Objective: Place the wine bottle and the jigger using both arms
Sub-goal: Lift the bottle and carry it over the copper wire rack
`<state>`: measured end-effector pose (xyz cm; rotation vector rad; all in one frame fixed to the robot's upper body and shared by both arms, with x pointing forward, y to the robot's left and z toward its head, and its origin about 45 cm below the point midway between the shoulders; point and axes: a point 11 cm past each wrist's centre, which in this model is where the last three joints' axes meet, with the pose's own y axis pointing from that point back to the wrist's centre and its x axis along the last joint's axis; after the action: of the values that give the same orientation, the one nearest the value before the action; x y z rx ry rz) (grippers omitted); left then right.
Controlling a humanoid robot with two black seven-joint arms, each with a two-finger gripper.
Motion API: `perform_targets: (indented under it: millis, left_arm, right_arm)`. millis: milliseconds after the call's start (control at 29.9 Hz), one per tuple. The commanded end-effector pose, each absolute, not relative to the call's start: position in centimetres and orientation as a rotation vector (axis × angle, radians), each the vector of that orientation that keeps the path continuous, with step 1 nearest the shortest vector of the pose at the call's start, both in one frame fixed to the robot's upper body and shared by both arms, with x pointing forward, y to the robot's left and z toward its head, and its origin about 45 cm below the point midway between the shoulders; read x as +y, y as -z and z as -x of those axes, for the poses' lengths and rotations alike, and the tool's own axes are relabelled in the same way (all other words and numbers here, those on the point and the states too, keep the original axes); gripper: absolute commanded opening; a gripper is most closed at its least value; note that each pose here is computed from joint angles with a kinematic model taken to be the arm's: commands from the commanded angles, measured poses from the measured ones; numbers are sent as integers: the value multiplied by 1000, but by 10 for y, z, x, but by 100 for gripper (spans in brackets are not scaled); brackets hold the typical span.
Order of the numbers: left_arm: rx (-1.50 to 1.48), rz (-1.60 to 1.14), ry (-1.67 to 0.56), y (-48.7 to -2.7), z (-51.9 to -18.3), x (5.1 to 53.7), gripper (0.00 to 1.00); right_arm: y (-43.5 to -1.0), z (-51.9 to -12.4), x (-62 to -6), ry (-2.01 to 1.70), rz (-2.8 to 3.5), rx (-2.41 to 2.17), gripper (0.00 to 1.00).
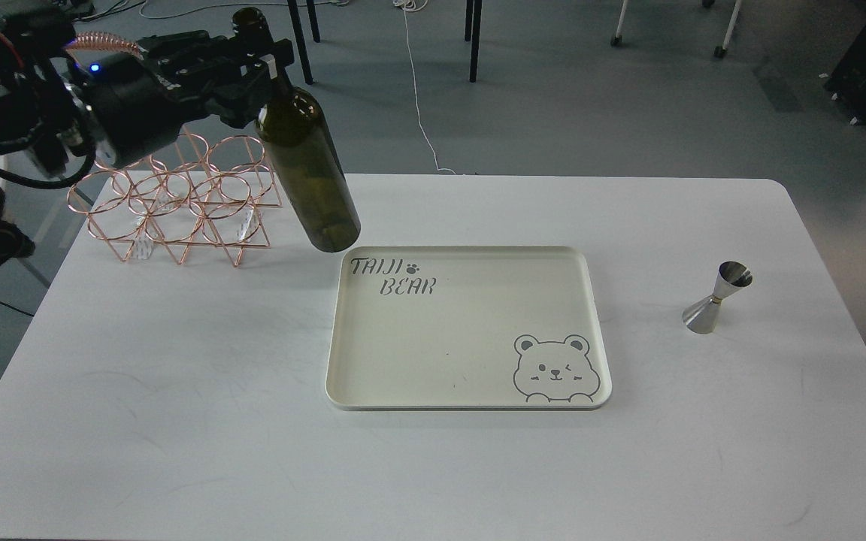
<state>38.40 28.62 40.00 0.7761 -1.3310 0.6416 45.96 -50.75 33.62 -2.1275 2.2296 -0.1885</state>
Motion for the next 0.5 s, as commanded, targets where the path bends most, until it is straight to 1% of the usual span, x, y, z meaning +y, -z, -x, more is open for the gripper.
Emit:
perform_targets:
  millis: [0,134,267,468]
  left_arm:
    - [-1350,-848,-660,-415,-380,318,10]
    - [-1370,-892,-699,-429,-386,334,10]
    - [-1340,-945,-766,-430,-397,358,10]
    - [-1306,-976,-828,-426,-411,374,10]
  right_arm:
    - [-337,-460,-507,190,2126,2228,95]
    - [-336,-459,-508,189,2124,2231,95]
    - [-337,-459,-508,187,2117,2229,95]
    - [-337,-460,-508,189,2118,2229,95]
